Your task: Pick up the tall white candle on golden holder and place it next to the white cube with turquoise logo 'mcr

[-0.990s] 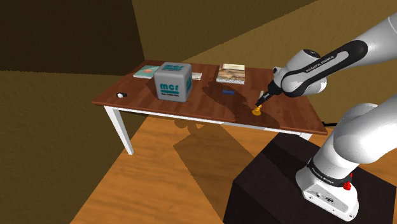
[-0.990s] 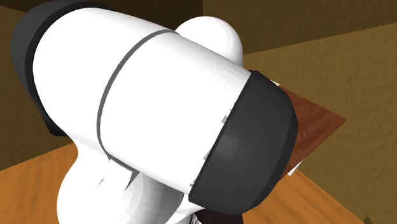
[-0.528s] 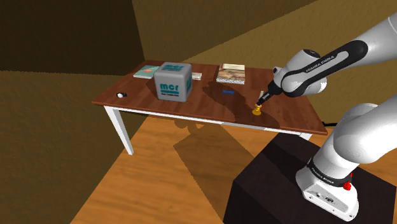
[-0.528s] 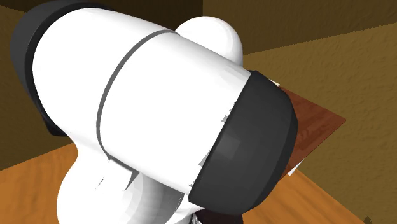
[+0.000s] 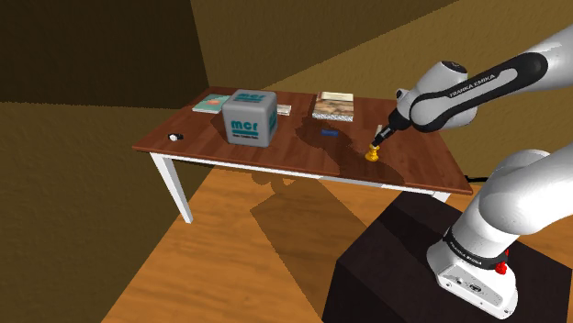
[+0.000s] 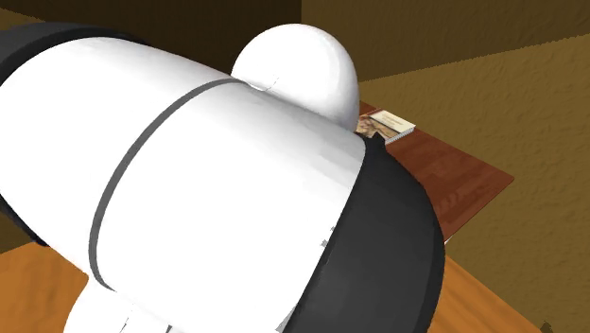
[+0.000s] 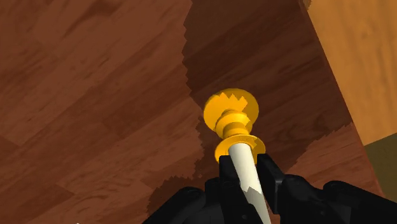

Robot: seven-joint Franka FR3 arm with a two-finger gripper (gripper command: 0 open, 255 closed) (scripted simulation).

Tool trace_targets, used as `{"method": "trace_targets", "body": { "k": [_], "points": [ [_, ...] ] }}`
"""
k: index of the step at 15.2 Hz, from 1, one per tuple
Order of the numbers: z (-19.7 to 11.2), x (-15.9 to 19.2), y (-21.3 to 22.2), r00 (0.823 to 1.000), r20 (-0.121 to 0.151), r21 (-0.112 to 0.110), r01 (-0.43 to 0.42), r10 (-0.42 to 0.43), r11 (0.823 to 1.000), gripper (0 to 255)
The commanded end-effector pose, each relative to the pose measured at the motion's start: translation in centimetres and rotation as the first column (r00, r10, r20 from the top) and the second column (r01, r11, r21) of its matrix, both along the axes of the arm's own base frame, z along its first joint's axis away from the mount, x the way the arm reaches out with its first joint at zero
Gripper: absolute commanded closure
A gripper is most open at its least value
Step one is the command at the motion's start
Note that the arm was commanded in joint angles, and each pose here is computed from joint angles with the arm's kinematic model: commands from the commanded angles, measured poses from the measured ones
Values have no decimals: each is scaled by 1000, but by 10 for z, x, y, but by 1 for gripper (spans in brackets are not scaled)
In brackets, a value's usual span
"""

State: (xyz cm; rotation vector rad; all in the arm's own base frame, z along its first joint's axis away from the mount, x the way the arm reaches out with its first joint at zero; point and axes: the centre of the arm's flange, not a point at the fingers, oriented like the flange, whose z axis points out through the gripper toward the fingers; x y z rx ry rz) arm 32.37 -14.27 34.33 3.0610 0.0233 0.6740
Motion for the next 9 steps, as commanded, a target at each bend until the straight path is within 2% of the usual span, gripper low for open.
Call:
{"method": "trace_targets", "body": {
  "k": [1, 9],
  "points": [
    [10, -1, 0, 1000, -1, 0, 0, 0, 1000, 255],
    [52, -1, 0, 1000, -1, 0, 0, 0, 1000, 255]
  ]
}}
